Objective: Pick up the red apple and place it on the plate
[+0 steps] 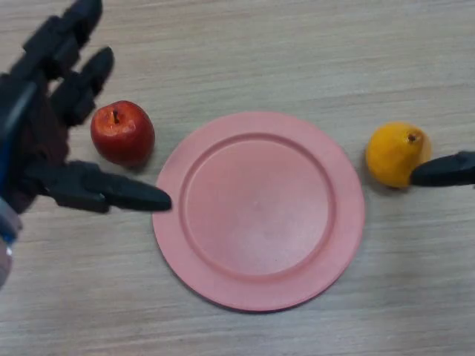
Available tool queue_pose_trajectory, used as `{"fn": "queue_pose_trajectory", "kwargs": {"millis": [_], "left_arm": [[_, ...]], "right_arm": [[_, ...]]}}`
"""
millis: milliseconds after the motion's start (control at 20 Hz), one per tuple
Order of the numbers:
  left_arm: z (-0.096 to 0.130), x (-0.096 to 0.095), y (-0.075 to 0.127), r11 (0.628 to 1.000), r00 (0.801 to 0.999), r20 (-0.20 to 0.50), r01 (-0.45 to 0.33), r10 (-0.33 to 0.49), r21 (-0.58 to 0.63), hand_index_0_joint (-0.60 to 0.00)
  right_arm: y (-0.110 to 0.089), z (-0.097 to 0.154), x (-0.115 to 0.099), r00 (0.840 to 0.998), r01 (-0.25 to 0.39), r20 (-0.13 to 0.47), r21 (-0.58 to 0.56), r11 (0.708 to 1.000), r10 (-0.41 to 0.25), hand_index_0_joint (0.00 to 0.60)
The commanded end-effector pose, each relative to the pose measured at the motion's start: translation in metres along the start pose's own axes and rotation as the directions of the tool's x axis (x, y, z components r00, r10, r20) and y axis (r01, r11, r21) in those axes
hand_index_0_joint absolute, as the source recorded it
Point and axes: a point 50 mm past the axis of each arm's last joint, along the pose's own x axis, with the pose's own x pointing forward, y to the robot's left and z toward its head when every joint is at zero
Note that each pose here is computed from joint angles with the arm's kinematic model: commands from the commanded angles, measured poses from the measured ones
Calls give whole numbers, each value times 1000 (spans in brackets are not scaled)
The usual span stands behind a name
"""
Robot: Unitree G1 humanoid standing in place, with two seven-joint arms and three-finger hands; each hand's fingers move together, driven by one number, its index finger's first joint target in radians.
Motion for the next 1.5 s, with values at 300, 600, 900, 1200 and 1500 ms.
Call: {"fn": "queue_pose_trajectory", "kwargs": {"millis": [300,600,900,1200,1500], "left_arm": [[28,-13,4,997,977,212,-26,10,73,0],[22,-11,3,993,982,187,-26,4,115,0],[-8,21,29,963,986,147,-110,75,247,0],[-33,65,53,904,952,226,-273,206,328,0],[-60,94,46,918,963,115,-267,243,292,0]], "right_arm": [[-5,31,-2,970,82,233,-18,997,-75,0],[-9,30,-3,966,100,242,-18,995,-93,0],[-11,32,-8,964,105,246,8,994,-104,0],[-20,35,-15,960,136,246,12,991,-135,0],[-24,44,-20,958,139,262,-52,989,-121,0]]}}
